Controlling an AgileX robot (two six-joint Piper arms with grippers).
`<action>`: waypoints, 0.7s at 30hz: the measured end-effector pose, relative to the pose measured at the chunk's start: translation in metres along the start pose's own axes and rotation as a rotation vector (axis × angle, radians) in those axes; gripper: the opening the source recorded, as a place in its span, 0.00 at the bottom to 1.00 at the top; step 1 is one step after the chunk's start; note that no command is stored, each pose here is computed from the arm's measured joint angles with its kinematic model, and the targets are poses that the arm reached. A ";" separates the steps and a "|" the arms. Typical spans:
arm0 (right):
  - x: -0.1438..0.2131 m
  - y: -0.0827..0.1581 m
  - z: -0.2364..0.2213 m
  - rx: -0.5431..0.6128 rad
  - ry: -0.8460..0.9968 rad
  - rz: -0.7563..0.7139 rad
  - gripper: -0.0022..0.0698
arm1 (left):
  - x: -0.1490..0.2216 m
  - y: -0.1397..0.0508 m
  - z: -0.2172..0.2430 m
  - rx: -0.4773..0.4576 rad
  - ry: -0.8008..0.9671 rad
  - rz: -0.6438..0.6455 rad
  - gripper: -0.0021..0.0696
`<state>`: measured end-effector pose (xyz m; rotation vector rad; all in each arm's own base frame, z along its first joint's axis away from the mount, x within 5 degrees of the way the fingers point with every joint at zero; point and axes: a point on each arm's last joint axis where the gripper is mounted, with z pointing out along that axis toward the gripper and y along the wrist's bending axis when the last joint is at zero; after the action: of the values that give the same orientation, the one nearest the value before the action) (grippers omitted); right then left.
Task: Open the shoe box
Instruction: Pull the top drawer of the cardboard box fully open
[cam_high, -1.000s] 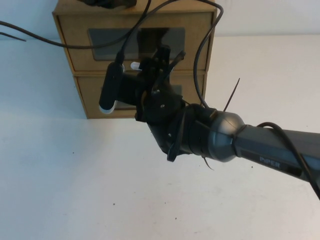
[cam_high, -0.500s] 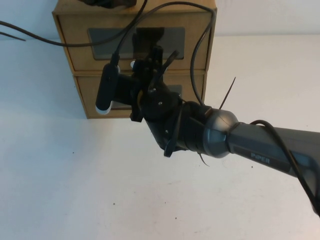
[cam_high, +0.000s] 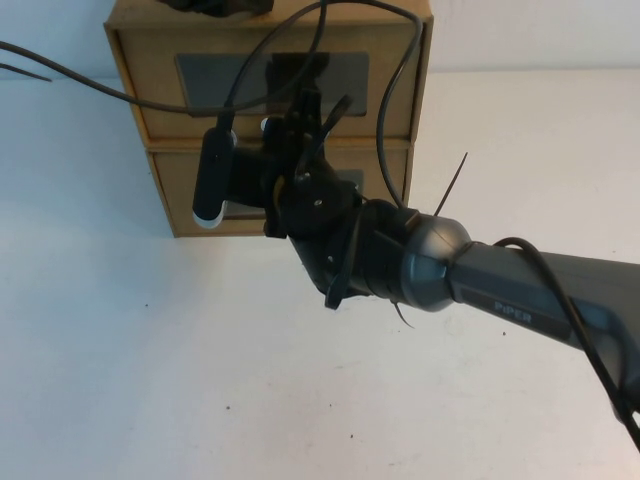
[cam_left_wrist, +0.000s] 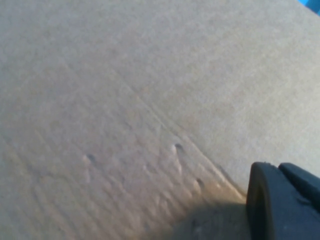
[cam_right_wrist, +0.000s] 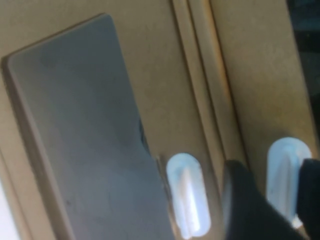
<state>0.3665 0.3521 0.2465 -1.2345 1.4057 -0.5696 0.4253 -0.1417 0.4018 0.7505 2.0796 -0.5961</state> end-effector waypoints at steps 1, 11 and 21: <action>0.000 -0.001 0.000 0.004 0.000 -0.003 0.30 | 0.000 0.000 0.000 0.000 0.000 0.000 0.02; 0.001 -0.004 0.000 0.025 0.009 -0.019 0.05 | 0.000 0.000 0.000 0.002 0.001 0.001 0.02; -0.006 0.001 -0.007 0.048 0.042 -0.069 0.04 | 0.001 0.001 0.000 -0.012 0.010 -0.008 0.02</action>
<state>0.3587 0.3559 0.2499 -1.2430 1.3804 -0.6763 0.4254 -0.1406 0.4015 0.7402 2.0943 -0.5845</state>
